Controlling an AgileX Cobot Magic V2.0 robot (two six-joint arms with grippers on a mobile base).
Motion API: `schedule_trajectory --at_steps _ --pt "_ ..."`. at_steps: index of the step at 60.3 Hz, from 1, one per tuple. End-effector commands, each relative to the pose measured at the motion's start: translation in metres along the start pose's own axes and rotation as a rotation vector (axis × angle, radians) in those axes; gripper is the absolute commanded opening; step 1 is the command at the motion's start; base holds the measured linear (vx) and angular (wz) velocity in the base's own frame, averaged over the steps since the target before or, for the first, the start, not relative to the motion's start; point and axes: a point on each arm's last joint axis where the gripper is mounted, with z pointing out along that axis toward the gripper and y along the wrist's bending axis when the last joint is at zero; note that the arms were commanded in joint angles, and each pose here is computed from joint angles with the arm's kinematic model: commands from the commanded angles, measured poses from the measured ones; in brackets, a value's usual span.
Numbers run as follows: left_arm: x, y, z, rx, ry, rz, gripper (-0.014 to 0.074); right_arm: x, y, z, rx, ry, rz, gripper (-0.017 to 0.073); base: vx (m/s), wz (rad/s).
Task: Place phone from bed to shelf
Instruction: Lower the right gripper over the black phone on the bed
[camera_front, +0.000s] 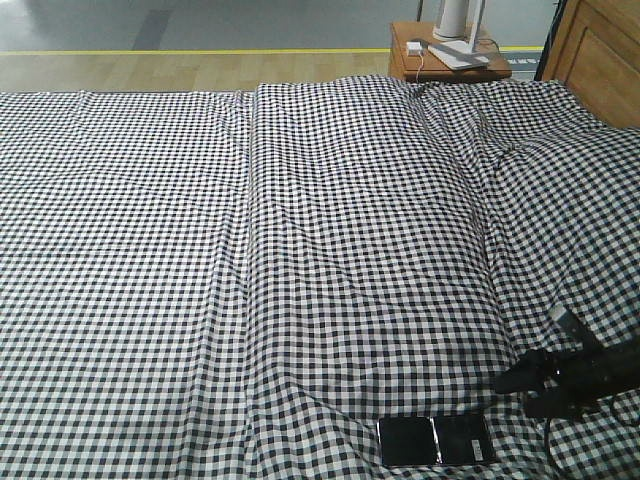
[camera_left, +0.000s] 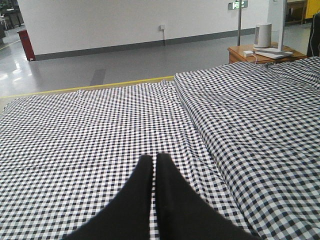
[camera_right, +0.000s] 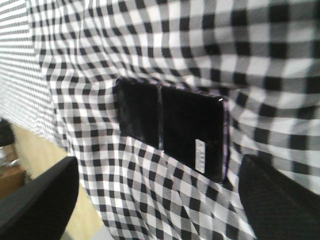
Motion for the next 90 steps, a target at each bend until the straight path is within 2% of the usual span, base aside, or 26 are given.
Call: schedule_trajectory --at_steps 1,29,56,78,90 --pt "-0.015 0.001 -0.003 -0.003 -0.106 -0.009 0.0001 -0.007 0.014 -0.009 -0.091 -0.030 -0.063 0.0601 0.00 0.00" --pt "-0.015 0.001 -0.003 -0.003 -0.106 -0.009 0.0001 -0.006 -0.011 0.021 -0.200 -0.024 -0.046 0.0593 0.00 0.00" --pt "-0.015 0.001 -0.003 -0.003 -0.106 -0.009 0.0001 0.003 -0.029 0.042 -0.209 -0.004 -0.022 0.0593 0.00 0.00" --pt "-0.015 0.001 -0.003 -0.003 -0.106 -0.009 0.0001 0.000 -0.032 0.047 -0.228 0.000 -0.026 0.0593 0.00 0.00" --pt "-0.015 0.001 -0.003 -0.003 -0.106 -0.009 0.0001 -0.005 -0.017 0.062 -0.226 0.046 -0.073 0.0593 0.00 0.00"
